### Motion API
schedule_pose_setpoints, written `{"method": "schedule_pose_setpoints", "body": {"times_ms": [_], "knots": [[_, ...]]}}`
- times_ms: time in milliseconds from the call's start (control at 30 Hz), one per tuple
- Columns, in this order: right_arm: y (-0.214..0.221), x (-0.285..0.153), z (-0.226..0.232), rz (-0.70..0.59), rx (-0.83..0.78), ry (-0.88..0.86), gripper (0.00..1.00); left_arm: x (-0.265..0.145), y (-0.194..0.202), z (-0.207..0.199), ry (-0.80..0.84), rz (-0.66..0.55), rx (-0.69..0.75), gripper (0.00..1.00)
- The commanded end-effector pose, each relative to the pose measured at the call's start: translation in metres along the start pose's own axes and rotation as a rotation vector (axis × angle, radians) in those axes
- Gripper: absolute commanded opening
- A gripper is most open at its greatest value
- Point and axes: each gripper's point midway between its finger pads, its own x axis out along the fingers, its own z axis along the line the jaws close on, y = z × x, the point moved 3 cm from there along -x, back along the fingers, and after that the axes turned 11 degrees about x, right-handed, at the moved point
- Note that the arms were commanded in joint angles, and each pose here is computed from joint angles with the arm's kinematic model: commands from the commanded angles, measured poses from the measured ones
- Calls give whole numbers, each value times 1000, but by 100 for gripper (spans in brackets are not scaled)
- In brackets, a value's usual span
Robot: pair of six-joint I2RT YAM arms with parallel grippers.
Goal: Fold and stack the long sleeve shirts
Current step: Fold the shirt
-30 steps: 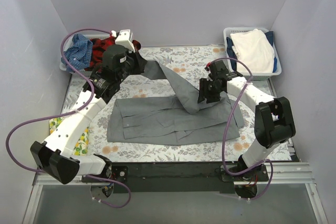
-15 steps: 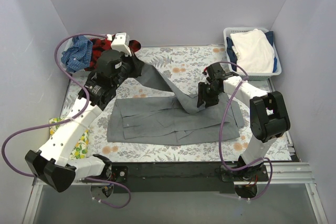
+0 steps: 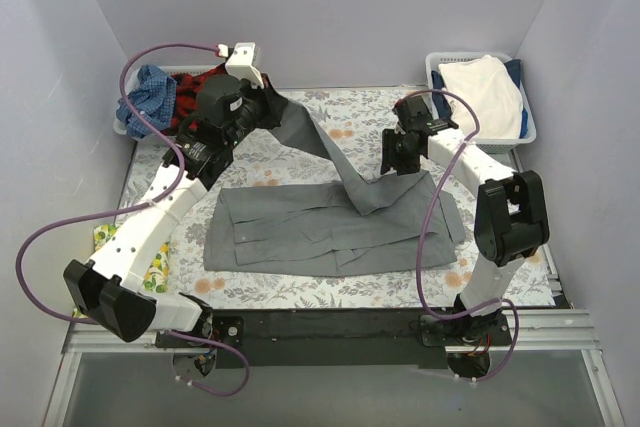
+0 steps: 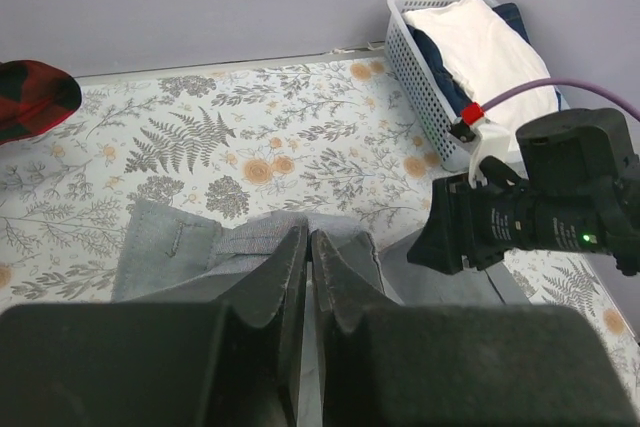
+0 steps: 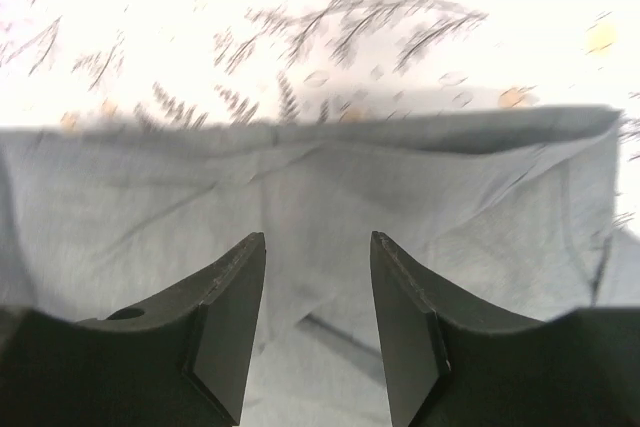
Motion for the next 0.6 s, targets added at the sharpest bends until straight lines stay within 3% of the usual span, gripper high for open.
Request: {"method": "schedule_pose_setpoints", "body": {"times_ms": [0, 167, 367, 567], "knots": [[-28, 5, -9, -68, 17, 92, 55, -19, -20, -8, 45, -68, 6, 6], [-32, 20, -32, -43, 6, 253, 54, -18, -9, -14, 90, -29, 0, 9], [-27, 29, -48, -6, 11, 321, 54, -10, 4, -19, 122, 15, -18, 10], [-4, 26, -66, 69, 16, 385, 46, -7, 13, -17, 112, 40, -17, 11]]}}
